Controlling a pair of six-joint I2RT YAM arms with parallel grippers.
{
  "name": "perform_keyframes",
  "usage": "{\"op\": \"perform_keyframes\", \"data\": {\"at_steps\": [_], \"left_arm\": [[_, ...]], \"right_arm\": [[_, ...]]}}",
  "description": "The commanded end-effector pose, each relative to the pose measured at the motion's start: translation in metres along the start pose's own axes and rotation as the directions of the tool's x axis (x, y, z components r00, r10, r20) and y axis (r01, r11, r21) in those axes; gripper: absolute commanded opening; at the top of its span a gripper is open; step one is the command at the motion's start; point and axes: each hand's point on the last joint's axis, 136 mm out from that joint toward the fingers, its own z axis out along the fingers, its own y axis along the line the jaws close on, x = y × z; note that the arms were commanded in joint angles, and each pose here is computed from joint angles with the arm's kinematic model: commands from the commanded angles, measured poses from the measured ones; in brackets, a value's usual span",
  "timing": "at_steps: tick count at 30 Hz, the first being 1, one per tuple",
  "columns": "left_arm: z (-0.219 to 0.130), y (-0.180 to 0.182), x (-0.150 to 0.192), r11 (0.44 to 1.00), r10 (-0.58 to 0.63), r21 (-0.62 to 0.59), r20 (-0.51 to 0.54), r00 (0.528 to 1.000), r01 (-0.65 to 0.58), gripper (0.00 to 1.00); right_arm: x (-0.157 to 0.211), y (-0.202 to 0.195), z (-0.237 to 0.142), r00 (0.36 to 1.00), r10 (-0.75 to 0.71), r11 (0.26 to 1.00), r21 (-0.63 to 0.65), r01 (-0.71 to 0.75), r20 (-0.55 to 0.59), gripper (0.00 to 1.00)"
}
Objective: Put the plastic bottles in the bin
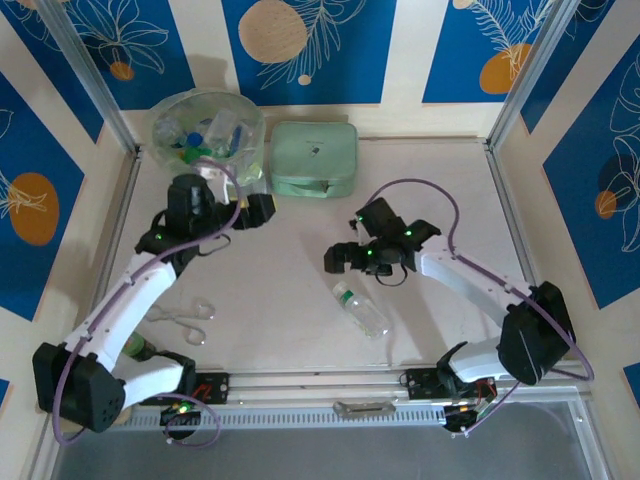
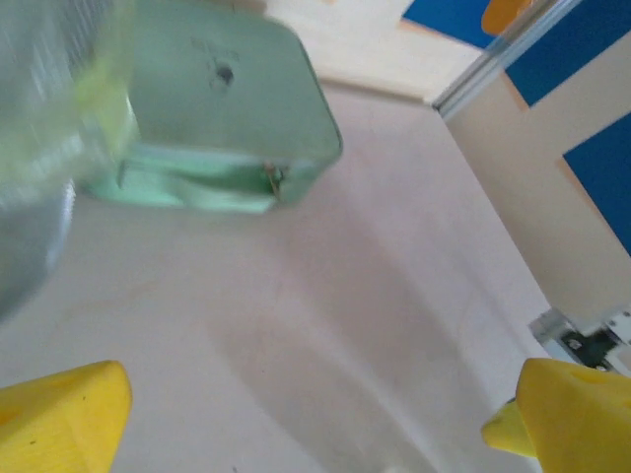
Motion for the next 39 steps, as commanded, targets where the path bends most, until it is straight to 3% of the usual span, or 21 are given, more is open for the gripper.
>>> {"op": "perform_keyframes", "data": {"at_steps": [1, 7, 15, 21, 39], "left_arm": [[0.002, -0.005, 0.006, 0.995, -0.083, 0.06, 0.067, 0.994, 0.079, 1.0], [0.01, 0.01, 0.045, 0.989, -0.142, 0.04, 0.033, 0.989, 0.14, 1.0], [0.018, 0.019, 0.067, 0.985, -0.168, 0.029, 0.002, 0.986, 0.168, 1.0], [0.021, 0.02, 0.07, 0.987, -0.157, 0.028, -0.006, 0.988, 0.157, 1.0], [0.019, 0.023, 0.074, 0.987, -0.16, 0.005, -0.013, 0.987, 0.16, 1.0]], "right_arm": [[0.028, -0.014, 0.005, 0.985, -0.107, 0.983, 0.136, 0.126, -0.136, 0.99], [0.049, -0.028, 0.019, 0.938, -0.201, 0.907, 0.308, 0.288, -0.283, 0.99], [0.073, -0.045, 0.039, 0.87, -0.217, 0.821, 0.4, 0.407, -0.442, 0.99], [0.084, -0.05, 0.047, 0.84, -0.206, 0.802, 0.405, 0.439, -0.502, 1.0], [0.088, -0.045, 0.062, 0.841, -0.198, 0.838, 0.359, 0.412, -0.504, 0.63]]}}
